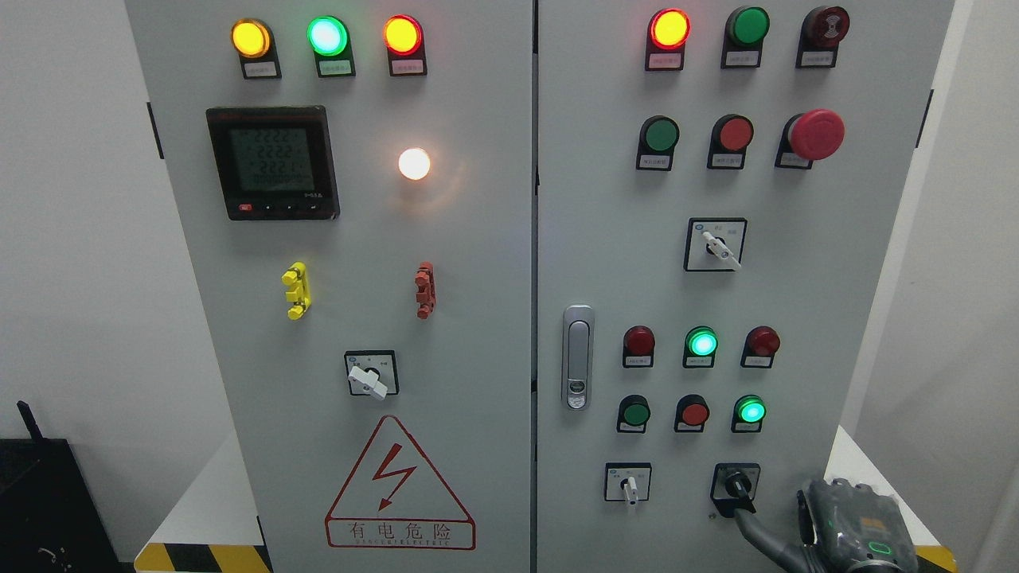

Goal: Flip black knob to close circuit

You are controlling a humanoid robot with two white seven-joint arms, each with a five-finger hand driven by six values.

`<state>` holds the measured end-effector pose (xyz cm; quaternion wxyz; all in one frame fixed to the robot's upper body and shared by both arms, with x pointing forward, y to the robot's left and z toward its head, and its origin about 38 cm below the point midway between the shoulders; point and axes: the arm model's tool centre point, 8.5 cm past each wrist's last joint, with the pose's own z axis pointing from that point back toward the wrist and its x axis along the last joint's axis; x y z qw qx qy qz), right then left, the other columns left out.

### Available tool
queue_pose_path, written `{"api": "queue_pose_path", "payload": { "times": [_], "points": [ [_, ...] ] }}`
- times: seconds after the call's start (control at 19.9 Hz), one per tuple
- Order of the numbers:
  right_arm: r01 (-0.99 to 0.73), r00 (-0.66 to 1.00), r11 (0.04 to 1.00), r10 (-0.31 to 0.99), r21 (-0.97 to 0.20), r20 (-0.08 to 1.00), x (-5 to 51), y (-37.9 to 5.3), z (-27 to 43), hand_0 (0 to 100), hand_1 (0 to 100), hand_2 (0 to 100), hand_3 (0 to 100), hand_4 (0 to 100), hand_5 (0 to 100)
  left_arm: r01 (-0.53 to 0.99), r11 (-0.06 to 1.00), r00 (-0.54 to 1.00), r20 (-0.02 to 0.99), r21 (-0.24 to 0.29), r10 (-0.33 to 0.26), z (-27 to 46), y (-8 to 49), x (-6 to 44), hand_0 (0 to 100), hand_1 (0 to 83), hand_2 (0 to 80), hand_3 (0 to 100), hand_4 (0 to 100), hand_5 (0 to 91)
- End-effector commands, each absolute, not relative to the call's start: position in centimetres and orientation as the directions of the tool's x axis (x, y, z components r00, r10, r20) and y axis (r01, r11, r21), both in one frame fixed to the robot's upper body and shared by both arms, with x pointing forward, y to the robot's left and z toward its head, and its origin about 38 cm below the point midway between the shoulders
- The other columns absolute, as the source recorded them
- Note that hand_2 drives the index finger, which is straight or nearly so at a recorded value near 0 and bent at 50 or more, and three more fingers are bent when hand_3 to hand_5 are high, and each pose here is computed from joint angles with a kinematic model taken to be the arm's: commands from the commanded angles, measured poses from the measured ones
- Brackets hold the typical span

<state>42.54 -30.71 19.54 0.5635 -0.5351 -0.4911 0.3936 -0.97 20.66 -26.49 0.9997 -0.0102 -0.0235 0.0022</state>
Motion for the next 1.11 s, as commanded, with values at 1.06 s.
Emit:
{"api": "queue_pose_path", "payload": {
  "times": [1.06],
  "points": [
    [0.076, 0.160, 0.157, 0.973, -0.985, 0.167, 41.7, -26.9, 17.9, 0, 0, 88, 100, 79, 83, -0.022, 1.000, 0.999, 0.047, -0.019, 0.023, -26.5, 20.7, -1.0, 0, 0.0, 0.0, 5, 2, 0.0]
  ]
}}
